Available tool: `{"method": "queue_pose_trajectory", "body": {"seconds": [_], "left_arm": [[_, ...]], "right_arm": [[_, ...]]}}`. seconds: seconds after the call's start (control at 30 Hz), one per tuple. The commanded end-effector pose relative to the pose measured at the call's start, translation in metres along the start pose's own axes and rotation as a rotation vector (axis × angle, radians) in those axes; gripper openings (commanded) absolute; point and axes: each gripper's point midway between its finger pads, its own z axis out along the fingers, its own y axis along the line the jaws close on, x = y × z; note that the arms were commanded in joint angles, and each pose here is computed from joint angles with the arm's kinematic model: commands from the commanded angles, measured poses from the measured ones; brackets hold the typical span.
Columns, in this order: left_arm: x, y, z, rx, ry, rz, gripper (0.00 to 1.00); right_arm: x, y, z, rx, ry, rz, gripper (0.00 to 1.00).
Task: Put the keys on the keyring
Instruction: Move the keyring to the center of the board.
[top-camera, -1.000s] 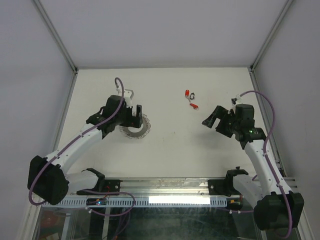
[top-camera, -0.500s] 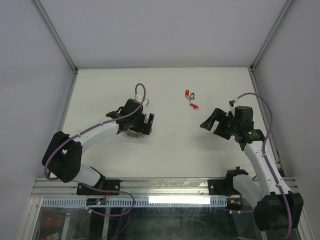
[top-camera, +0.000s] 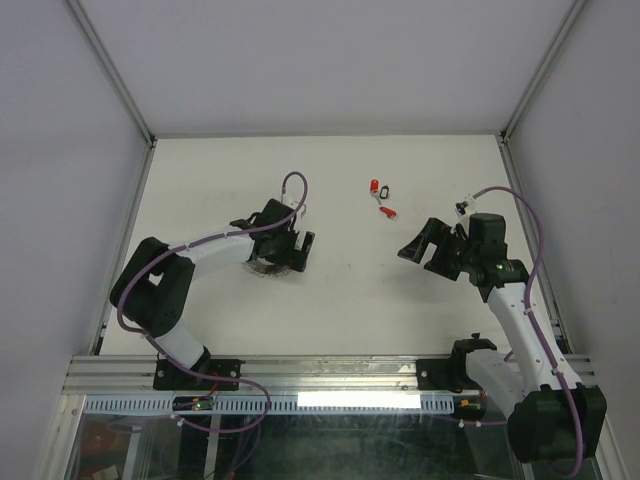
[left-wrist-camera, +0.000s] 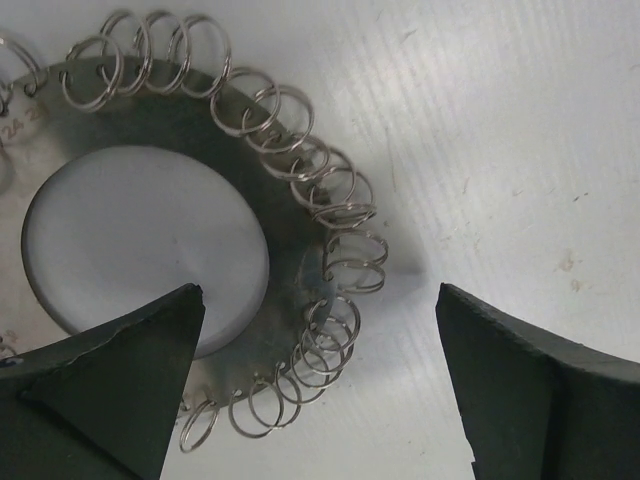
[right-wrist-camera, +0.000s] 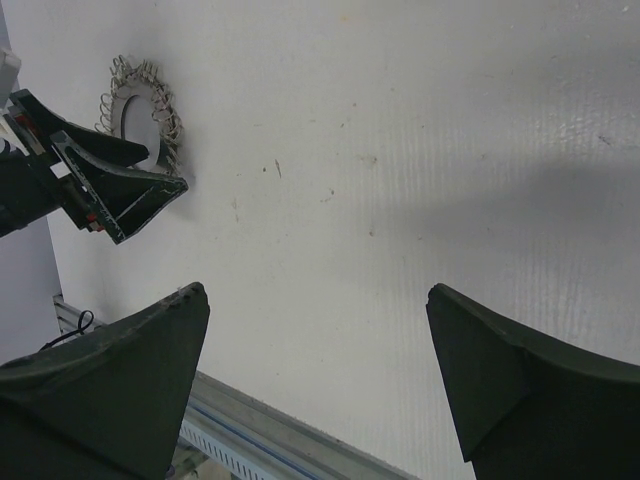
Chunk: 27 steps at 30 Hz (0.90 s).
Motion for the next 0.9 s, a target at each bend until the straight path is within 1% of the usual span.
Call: {"method": "queue_pose_trajectory", "body": {"seconds": [0.0, 0.17, 0.5, 0.63, 0.87], "left_arm": [[-0.023, -0.016, 0.003, 0.061, -0.060, 0.022, 0.99], [-0.005, -0.024, 0.002, 0.104, -0.029, 0.003, 0.99], [0.043, -0.071, -0.008, 0.162, 0.032, 0.029, 0.99], [0.049, -0.105, -0.015, 0.221, 0.031, 0.058, 0.99], [0.048, -0.183, -0.026, 0.334, 0.010, 0.137, 0.99]], "right_arm": [[-0.005, 0.010, -0.004, -0.052, -0.026, -0.036, 0.93], [-0.004, 0.010, -0.005, -0.054, -0.028, -0.036, 0.93], [-0.003, 0.012, -0.008, -0.060, -0.028, -0.031, 0.93], [-0.001, 0.012, -0.008, -0.061, -0.025, -0.027, 0.93], [0.006, 0.007, -0.007, -0.054, -0.020, -0.008, 0.93]]}}
